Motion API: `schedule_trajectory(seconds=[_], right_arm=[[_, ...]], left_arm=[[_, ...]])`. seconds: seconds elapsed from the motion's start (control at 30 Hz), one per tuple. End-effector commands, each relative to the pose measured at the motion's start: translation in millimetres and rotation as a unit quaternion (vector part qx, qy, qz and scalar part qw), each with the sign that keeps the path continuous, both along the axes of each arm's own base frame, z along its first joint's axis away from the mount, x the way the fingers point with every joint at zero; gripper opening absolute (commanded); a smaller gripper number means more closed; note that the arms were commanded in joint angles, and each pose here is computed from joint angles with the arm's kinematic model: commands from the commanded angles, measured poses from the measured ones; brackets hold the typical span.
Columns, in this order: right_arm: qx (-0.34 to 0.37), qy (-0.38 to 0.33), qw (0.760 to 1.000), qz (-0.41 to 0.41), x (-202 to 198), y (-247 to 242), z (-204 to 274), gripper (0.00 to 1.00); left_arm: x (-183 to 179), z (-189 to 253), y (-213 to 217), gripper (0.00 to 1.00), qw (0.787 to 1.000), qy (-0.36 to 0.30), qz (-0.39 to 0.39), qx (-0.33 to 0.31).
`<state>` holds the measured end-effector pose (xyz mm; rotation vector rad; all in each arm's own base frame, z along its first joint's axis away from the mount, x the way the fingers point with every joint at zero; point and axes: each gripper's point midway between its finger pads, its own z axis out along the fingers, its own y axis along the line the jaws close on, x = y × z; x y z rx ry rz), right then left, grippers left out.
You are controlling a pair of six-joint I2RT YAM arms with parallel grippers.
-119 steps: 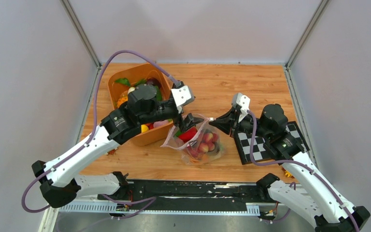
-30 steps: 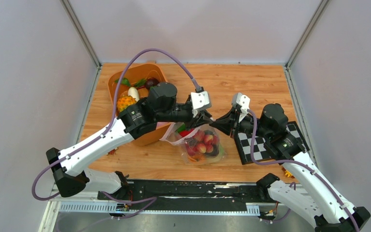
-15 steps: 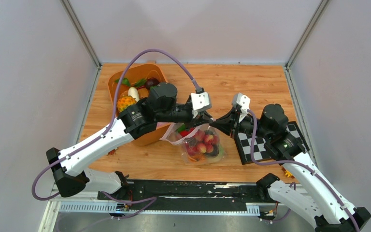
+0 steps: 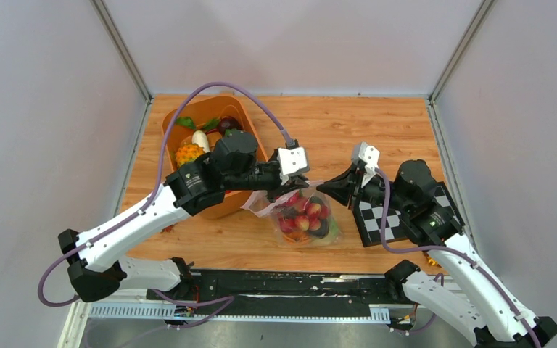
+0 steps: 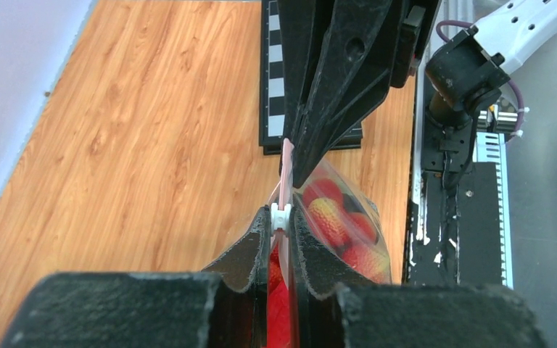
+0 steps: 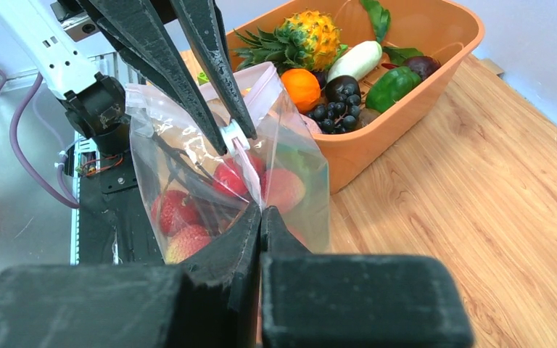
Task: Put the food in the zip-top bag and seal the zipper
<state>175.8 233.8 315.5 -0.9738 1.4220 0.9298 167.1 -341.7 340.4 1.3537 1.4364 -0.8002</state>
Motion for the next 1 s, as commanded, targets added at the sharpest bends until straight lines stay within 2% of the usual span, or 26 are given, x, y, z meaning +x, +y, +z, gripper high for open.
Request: schedule_trajectory(seconds=[0.0, 0.23, 0.33, 0.4, 0.5, 0.53, 0.63, 0.77, 0.83, 0.97], right_arm=[[0.029, -0.049, 0.998, -0.015, 0, -5, 28, 0.00], [0.030, -0.058, 0.997, -0.029, -2, -12, 30, 0.00], [0.028, -0.053, 0.998, -0.014, -6, -9, 29, 0.00], [0.025, -0.048, 0.999, 0.005, -10, -5, 28, 0.10], [0.023, -0.039, 0.998, 0.034, -14, 2, 29, 0.45], [0.022, -0.038, 0.998, 0.041, -14, 3, 29, 0.52], [0.020, -0.049, 0.997, 0.054, -14, 7, 33, 0.66], [0.007, -0.060, 0.997, 0.048, -5, 8, 35, 0.68], [0.000, -0.061, 0.997, 0.053, -3, 11, 33, 0.66], [-0.005, -0.055, 0.996, 0.072, -4, 15, 27, 0.50]], left_arm=[[3, -6, 18, 0.00, 0.999, -0.012, 0.024, 0.021], [4, -6, 27, 0.00, 0.999, -0.016, 0.042, 0.021], [1, 4, 23, 0.00, 0.999, -0.017, 0.034, -0.001], [-3, 11, 16, 0.00, 1.000, -0.011, 0.017, -0.016], [-7, 17, 5, 0.00, 1.000, 0.000, -0.006, -0.025], [-7, 18, 1, 0.00, 1.000, 0.002, -0.012, -0.026], [-7, 17, -6, 0.00, 0.999, 0.007, -0.023, -0.023], [-10, 19, -11, 0.00, 0.999, 0.013, -0.039, -0.026], [-11, 20, -10, 0.00, 0.999, 0.012, -0.038, -0.028], [-11, 20, -7, 0.00, 0.999, 0.008, -0.036, -0.028]])
